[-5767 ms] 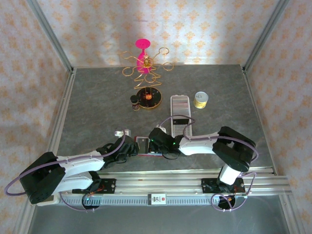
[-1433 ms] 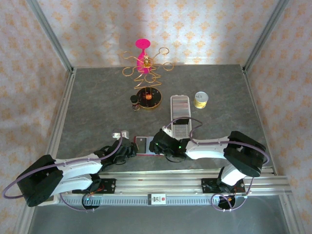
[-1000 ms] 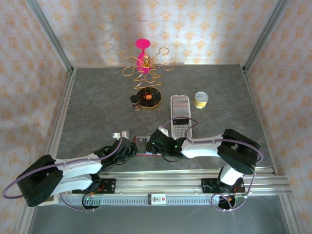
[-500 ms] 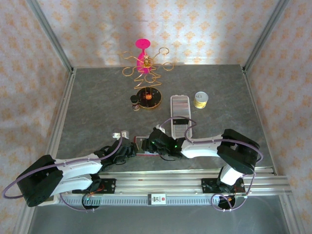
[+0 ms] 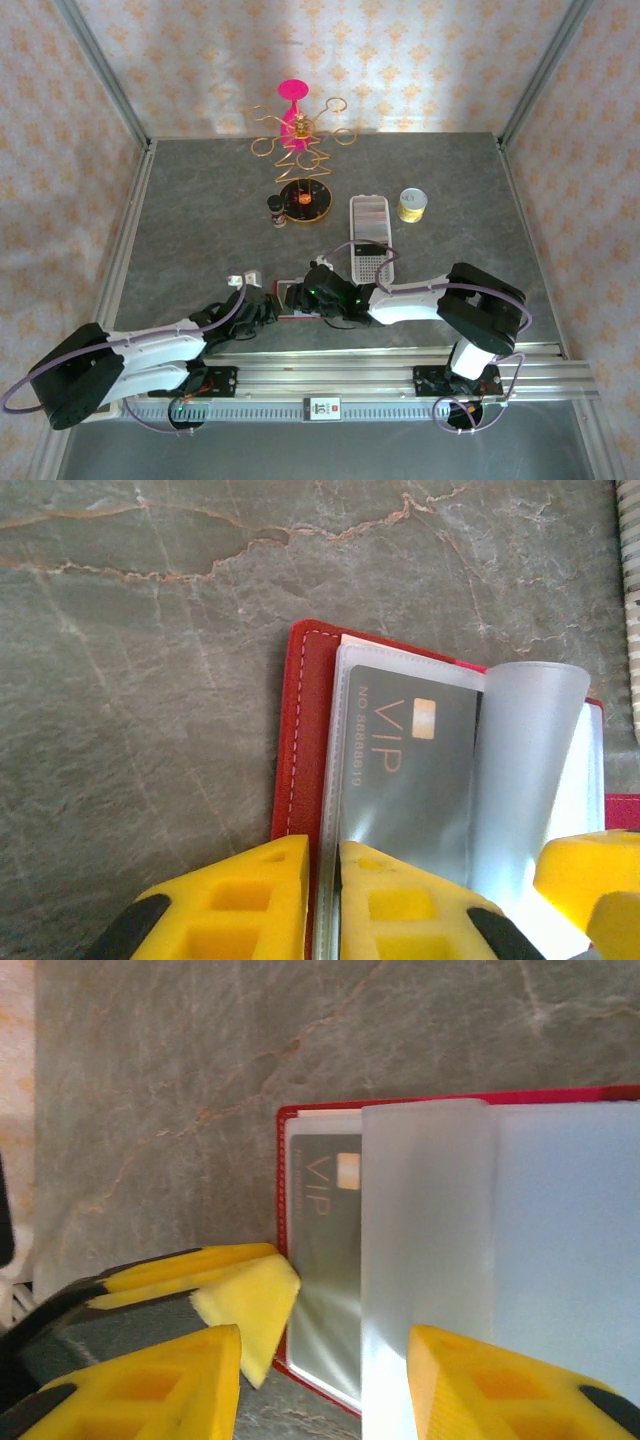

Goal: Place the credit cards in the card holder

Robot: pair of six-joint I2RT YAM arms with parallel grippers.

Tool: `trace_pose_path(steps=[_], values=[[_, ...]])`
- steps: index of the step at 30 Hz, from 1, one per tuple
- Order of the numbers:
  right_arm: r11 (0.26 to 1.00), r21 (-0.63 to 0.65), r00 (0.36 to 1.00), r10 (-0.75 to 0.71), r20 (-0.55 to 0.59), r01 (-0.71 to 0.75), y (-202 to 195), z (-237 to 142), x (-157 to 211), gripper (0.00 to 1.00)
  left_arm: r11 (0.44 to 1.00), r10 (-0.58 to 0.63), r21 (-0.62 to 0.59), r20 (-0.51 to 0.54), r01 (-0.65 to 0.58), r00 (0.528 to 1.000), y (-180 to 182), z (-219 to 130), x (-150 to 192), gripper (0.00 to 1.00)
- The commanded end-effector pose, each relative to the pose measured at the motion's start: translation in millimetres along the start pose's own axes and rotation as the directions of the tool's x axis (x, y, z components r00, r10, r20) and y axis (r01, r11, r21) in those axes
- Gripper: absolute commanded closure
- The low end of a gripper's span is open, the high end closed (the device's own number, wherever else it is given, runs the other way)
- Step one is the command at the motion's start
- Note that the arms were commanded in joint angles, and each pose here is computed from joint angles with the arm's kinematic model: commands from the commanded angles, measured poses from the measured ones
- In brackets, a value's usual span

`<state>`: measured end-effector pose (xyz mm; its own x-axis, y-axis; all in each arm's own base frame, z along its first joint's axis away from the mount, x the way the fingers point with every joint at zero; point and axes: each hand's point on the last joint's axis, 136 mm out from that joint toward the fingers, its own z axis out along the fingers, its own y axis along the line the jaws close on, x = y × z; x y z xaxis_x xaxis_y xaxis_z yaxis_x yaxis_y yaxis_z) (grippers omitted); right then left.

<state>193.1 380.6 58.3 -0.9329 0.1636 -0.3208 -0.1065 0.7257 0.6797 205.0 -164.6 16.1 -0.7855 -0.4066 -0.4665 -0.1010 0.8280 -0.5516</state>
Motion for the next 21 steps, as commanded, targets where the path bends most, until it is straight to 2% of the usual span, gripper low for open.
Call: trace_pose_path(steps=[1,21], values=[[0.997,-0.075,1.0,0.012,0.021,-0.01,23.7,2.5,-7.1,0.53,0.995,-0.007,-0.095,-0.102,-0.003,0.995,34.9,-0.7,29.5,0.84],[0.983,-0.181,0.999,0.033,-0.008,-0.033,51.7,14.3,-7.3,0.53,0.995,-0.037,-0.098,-0.013,0.036,0.999,40.4,-12.5,15.2,0.77]])
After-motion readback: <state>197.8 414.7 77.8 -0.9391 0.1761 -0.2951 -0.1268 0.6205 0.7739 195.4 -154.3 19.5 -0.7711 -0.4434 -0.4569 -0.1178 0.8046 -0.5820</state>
